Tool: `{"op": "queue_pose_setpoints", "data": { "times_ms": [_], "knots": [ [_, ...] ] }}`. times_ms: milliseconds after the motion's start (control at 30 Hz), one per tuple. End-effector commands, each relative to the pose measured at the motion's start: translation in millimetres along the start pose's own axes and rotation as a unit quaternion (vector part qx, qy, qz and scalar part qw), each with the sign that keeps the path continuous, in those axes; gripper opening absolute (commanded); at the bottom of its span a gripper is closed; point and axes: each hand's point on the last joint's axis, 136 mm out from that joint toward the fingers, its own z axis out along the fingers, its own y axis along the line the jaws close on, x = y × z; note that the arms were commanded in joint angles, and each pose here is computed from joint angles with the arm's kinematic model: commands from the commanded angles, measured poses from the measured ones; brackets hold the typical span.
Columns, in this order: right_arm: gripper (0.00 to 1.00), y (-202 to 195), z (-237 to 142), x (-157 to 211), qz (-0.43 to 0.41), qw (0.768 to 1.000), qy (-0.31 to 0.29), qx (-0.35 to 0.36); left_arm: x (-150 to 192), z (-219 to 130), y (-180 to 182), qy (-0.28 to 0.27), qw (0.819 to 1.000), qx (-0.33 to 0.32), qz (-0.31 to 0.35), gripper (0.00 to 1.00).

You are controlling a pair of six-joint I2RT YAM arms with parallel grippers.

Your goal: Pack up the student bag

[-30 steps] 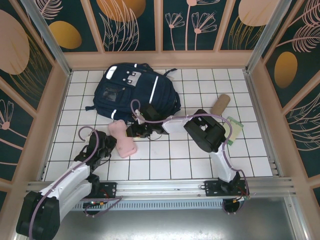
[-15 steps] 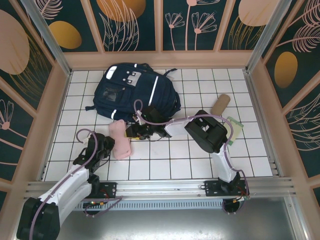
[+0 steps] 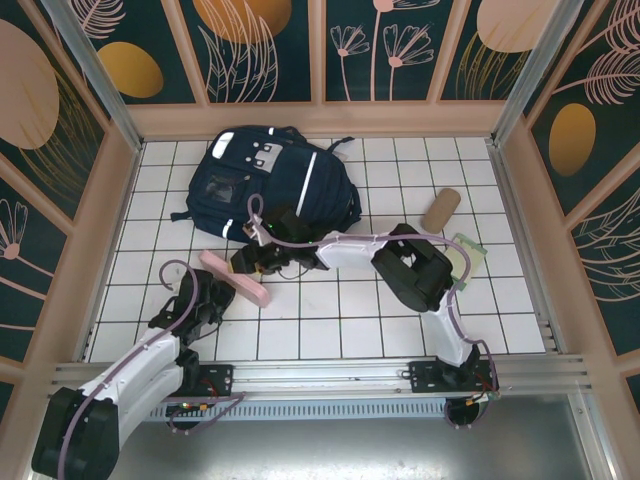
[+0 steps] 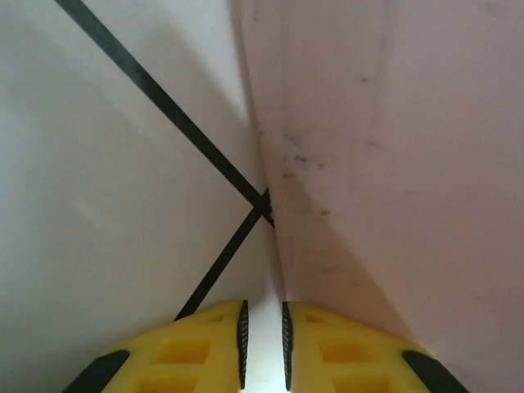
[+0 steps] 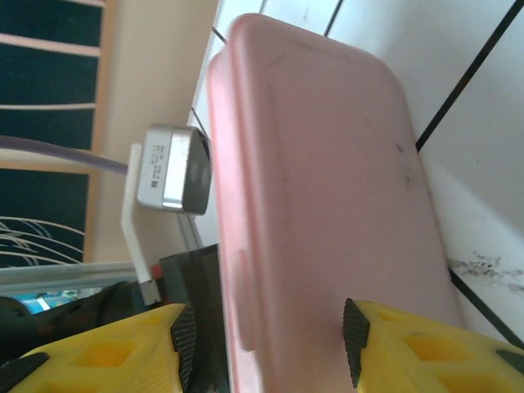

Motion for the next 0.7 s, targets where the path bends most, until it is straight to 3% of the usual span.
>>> {"op": "queue_pose_setpoints", "data": {
  "times_ms": [0,167,367,667],
  "knots": [
    [0.54,-33.5,10.5,9.6,0.007,0.998,0.019,0.055,18.7,1.5,20.0,0.043,0.999,-0.033,0.000,0.21],
    [0.59,-47.6,4.7,10.5,-0.010,0.993,0.017,0.116,14.8,-0.1,16.1,0.035,0.999,-0.030,0.001,0.22],
    [0.67,-39.8,0.1,10.0,-0.033,0.992,0.017,0.118,10.2,-3.0,7.6,0.029,0.999,-0.025,0.007,0.24],
    [0.73,-30.3,2.1,5.1,-0.055,0.991,0.027,0.116,4.9,-5.7,-8.0,0.024,1.000,-0.006,0.019,0.36]
  ]
}}
